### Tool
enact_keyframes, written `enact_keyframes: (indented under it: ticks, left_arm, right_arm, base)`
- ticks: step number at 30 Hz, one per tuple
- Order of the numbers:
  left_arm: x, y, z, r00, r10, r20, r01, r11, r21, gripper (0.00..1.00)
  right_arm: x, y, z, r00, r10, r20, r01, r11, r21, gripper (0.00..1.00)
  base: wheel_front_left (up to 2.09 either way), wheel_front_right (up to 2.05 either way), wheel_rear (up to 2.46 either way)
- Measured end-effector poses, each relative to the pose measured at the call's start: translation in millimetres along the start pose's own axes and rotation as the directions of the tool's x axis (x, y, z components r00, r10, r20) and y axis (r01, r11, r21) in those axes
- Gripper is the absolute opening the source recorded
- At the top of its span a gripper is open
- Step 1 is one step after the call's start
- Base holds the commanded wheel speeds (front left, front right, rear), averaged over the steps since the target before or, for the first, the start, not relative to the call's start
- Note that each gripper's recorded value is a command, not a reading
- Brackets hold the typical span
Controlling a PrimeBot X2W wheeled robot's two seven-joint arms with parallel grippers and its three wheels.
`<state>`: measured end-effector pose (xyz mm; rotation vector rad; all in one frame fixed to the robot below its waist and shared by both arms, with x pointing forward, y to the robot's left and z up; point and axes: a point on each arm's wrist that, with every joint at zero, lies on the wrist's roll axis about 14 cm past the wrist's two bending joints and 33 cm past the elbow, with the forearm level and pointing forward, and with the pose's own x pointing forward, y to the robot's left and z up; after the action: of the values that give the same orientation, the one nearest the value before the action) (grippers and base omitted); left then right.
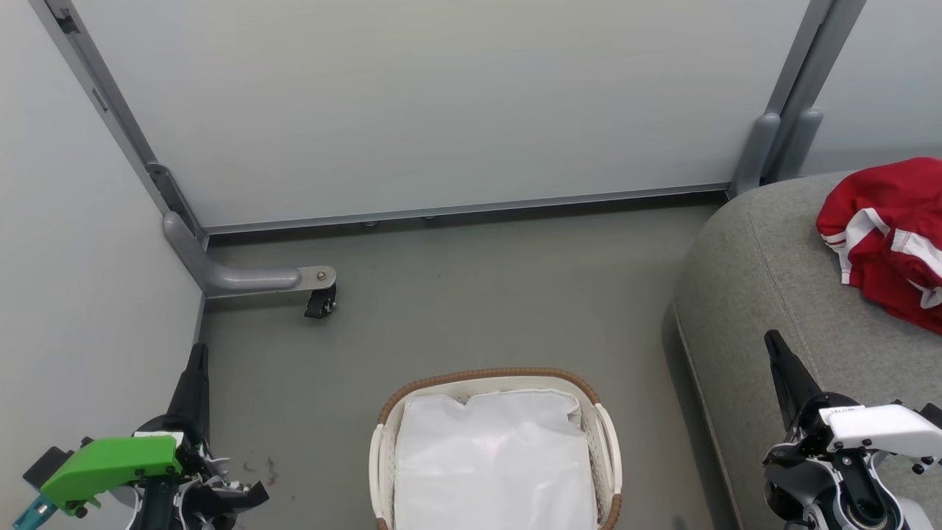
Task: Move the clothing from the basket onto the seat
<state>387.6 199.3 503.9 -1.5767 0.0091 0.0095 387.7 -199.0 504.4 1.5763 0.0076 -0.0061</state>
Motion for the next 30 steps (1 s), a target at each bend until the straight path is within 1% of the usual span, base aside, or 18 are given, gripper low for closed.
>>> enact_keyframes:
  ticks: [30]
  left_arm:
    - [0.0,0.0,0.0,1.000,0.000,0.000,0.000,1.000,0.000,0.00]
  right_arm:
    - [0.0,0.0,0.0,1.000,0.000,0.000,0.000,1.000,0.000,0.00]
  base:
    - [0.00,0.00,0.00]
